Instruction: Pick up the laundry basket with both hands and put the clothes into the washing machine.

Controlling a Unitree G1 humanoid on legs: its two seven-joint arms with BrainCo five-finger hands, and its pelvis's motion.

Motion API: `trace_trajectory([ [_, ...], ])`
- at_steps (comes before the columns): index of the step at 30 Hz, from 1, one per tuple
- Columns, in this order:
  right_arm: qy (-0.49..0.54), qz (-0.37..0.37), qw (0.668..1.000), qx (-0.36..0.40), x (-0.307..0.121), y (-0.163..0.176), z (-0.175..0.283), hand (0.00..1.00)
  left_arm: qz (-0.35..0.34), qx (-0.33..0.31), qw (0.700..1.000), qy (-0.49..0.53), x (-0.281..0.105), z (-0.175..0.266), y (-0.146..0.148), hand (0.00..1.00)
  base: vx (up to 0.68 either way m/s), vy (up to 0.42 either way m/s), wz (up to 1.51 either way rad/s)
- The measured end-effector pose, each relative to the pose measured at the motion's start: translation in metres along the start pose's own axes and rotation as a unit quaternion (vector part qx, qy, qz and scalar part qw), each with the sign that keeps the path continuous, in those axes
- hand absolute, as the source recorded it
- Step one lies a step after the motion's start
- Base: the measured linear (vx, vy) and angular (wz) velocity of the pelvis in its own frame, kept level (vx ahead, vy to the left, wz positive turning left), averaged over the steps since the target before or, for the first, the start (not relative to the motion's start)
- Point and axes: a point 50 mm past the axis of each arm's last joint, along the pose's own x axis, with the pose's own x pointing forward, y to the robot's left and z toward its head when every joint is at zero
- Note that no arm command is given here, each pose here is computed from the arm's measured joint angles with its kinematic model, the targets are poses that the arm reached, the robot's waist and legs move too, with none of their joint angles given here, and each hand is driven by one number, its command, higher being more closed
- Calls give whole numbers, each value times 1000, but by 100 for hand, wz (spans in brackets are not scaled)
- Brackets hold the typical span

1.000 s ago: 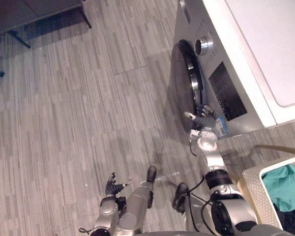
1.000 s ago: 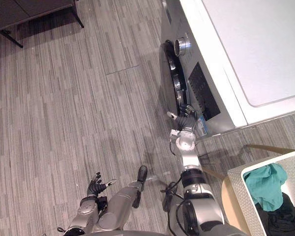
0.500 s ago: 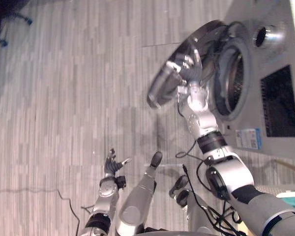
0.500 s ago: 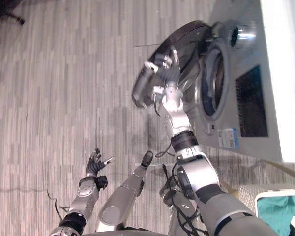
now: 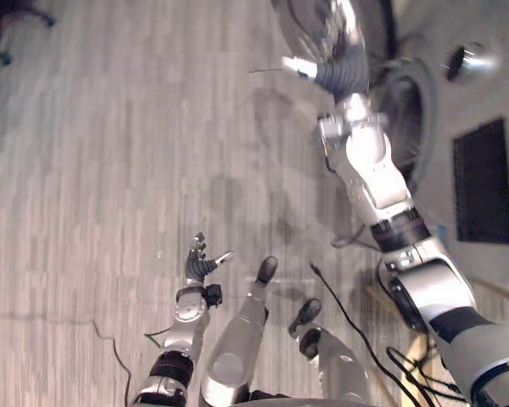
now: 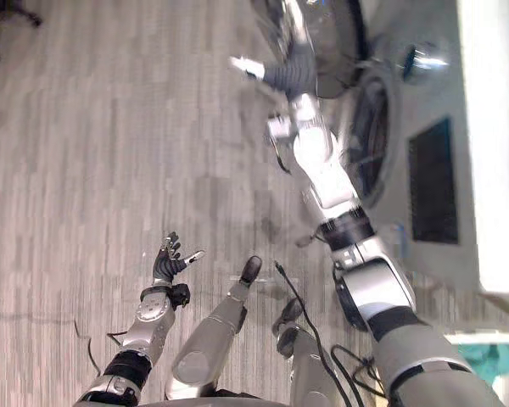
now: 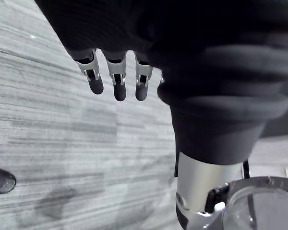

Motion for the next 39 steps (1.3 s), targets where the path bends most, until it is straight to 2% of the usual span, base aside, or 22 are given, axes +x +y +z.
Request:
trace_trajectory([
  [6,126,47,990,-43,-82,7,-68,0,-21,26,999,-42,20,31,-8,0,-106,-55,-41],
  [10,176,13,983,-47,-114,-3,-89,0,-10,57,995,-84,43,68,1,0,-121,-16,-40],
  [12,186,-12,982,-39,-119,-8,-92,0,15,84,992,-95,58,90,20,0,-137,34,-43],
  [16,190,-65,979,-32,-130,-24,-92,0,120,119,975,-141,77,159,89,0,-117,51,-50],
  [20,142,-97,985,-4,-144,-30,-68,0,184,85,960,-191,74,209,125,0,-61,14,-33],
  [24,81,-113,990,37,-145,-24,-41,0,227,42,955,-185,69,214,147,0,-29,-9,-32],
  [28,27,-119,991,53,-150,-26,-17,0,224,15,960,-169,71,207,143,0,-17,-5,-22],
  [32,25,-127,989,64,-160,-26,-13,0,237,-8,955,-179,68,211,149,0,25,-25,-7],
  [39,-2,-134,989,68,-160,-28,-1,0,237,-13,954,-185,64,200,147,0,27,-31,2],
])
